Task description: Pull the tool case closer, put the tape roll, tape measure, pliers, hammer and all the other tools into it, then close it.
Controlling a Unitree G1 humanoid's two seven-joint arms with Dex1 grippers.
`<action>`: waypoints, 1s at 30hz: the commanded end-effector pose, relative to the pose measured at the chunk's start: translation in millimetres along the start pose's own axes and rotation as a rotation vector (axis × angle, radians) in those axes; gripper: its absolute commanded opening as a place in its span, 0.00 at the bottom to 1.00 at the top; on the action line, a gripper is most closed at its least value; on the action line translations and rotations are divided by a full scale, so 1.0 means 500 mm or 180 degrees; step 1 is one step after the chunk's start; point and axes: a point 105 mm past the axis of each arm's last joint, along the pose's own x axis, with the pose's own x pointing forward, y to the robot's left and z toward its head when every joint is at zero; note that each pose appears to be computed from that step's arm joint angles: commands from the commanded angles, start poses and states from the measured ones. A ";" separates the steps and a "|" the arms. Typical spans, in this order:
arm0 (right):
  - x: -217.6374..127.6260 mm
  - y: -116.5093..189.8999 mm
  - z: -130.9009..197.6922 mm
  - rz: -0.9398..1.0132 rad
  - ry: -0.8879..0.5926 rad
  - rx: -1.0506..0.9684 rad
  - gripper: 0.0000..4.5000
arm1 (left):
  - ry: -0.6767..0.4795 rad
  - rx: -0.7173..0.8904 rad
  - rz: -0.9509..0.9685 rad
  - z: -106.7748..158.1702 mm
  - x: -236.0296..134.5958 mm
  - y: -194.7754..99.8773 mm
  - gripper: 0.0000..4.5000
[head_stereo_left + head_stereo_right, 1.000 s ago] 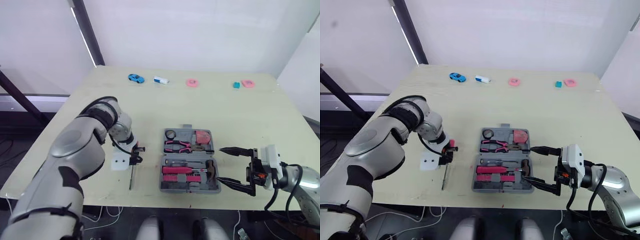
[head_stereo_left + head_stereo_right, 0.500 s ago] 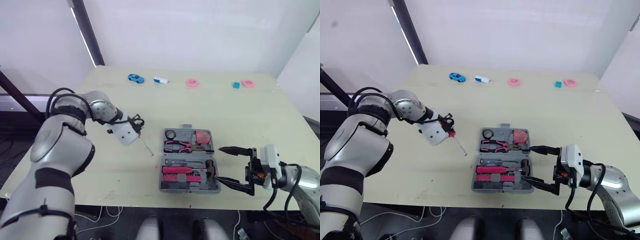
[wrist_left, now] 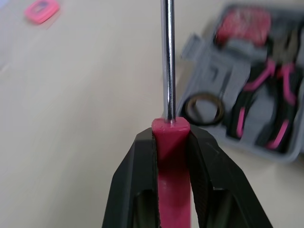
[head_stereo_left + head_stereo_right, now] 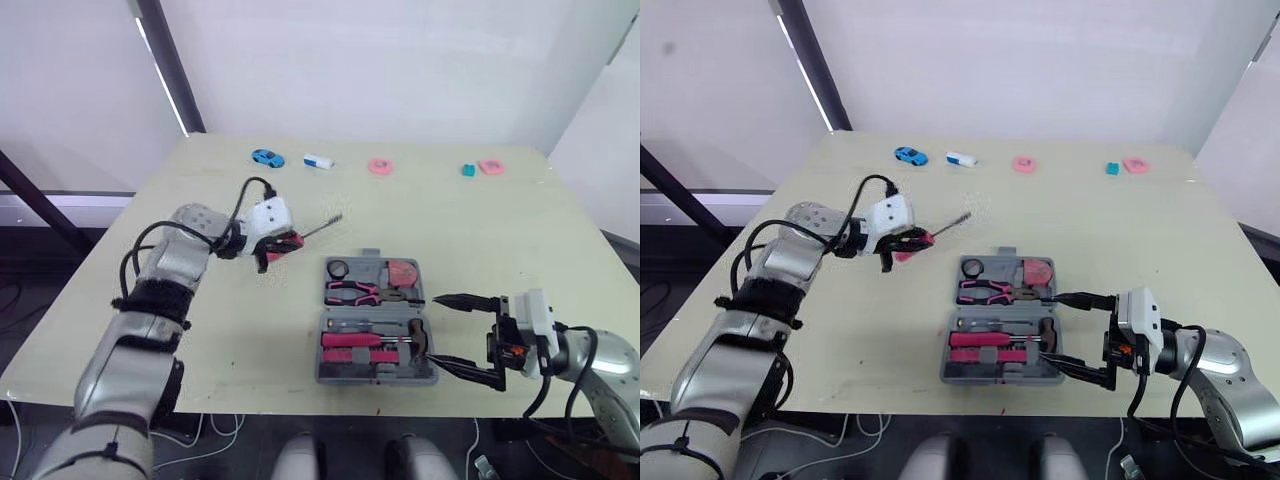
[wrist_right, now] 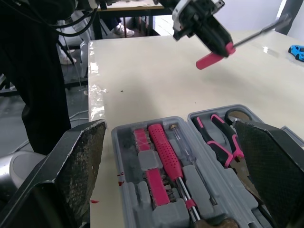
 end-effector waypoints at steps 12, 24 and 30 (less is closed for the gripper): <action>-0.016 -0.015 0.018 -0.0085 -0.0153 -0.0113 1.00 | 0.0566 -0.2066 0.0918 -0.030 -0.108 -0.064 0.08; -0.024 -0.041 0.030 -0.0211 -0.0304 -0.0116 1.00 | 0.0973 -0.2648 0.1015 -0.154 -0.150 -0.114 0.08; -0.025 -0.046 0.033 -0.0238 -0.0338 -0.0103 1.00 | 0.1228 -0.3098 0.0925 -0.203 -0.146 -0.157 0.08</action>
